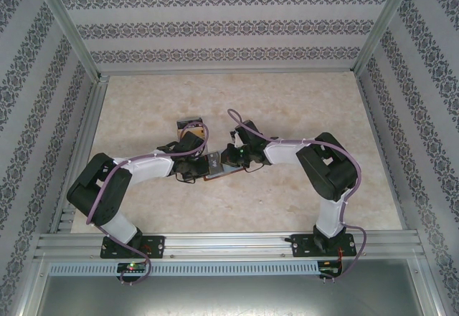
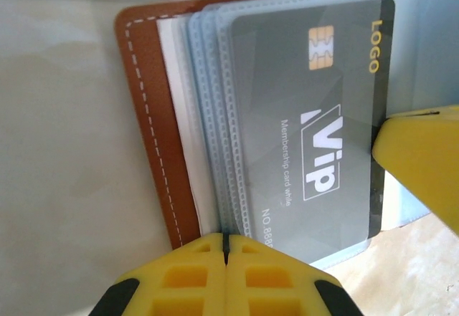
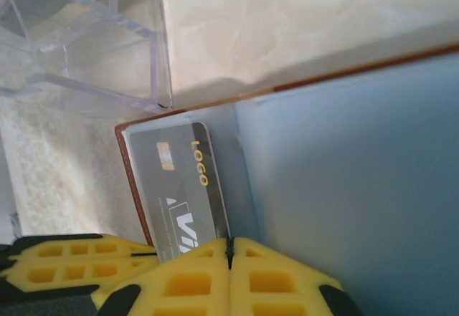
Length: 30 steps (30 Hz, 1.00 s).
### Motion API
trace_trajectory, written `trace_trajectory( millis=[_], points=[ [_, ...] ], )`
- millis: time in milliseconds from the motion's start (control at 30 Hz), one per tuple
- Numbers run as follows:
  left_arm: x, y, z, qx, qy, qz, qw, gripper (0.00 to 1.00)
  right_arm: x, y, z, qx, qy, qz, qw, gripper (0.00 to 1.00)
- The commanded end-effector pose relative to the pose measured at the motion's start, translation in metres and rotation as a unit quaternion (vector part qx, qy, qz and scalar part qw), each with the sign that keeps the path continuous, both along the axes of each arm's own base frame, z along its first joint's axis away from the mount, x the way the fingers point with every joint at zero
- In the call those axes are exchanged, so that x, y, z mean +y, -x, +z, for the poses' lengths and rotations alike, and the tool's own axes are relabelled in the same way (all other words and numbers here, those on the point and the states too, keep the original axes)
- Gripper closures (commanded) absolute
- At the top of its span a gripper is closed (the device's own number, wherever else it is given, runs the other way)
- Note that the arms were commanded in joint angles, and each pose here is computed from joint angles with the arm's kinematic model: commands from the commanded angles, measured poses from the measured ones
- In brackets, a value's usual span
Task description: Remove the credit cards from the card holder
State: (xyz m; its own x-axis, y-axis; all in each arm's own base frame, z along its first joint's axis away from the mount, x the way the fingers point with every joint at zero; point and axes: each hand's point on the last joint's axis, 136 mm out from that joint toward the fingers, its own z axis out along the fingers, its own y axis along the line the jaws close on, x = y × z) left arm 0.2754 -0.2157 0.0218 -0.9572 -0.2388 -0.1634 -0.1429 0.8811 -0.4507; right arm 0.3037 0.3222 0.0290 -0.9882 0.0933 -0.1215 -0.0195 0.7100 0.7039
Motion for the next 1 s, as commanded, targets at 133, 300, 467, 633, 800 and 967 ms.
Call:
trace_trajectory(
  millis=[133,300,467,633,800,967],
  points=[
    [-0.004,-0.006,0.001,-0.007,0.004,-0.011,1.000,1.00,-0.018,0.004,-0.005,0.009,-0.010,-0.010,1.000,1.00],
    [-0.003,-0.004,0.000,-0.004,0.002,-0.010,1.000,1.00,-0.031,0.000,-0.004,0.007,-0.008,-0.018,1.000,1.00],
    [-0.001,-0.004,0.000,-0.004,0.000,-0.010,1.000,1.00,-0.039,-0.002,-0.003,0.004,-0.010,-0.023,1.000,1.00],
    [-0.001,-0.004,0.001,-0.005,0.001,-0.010,1.000,1.00,-0.048,-0.002,0.000,0.001,-0.015,-0.025,1.000,1.00],
    [-0.001,-0.004,0.002,-0.006,0.001,-0.012,1.000,1.00,-0.060,-0.004,0.007,-0.011,-0.020,-0.036,0.999,1.00],
    [-0.002,-0.003,0.003,-0.008,0.002,-0.013,1.000,1.00,-0.073,-0.007,0.019,-0.024,-0.024,-0.046,0.998,1.00]
  ],
)
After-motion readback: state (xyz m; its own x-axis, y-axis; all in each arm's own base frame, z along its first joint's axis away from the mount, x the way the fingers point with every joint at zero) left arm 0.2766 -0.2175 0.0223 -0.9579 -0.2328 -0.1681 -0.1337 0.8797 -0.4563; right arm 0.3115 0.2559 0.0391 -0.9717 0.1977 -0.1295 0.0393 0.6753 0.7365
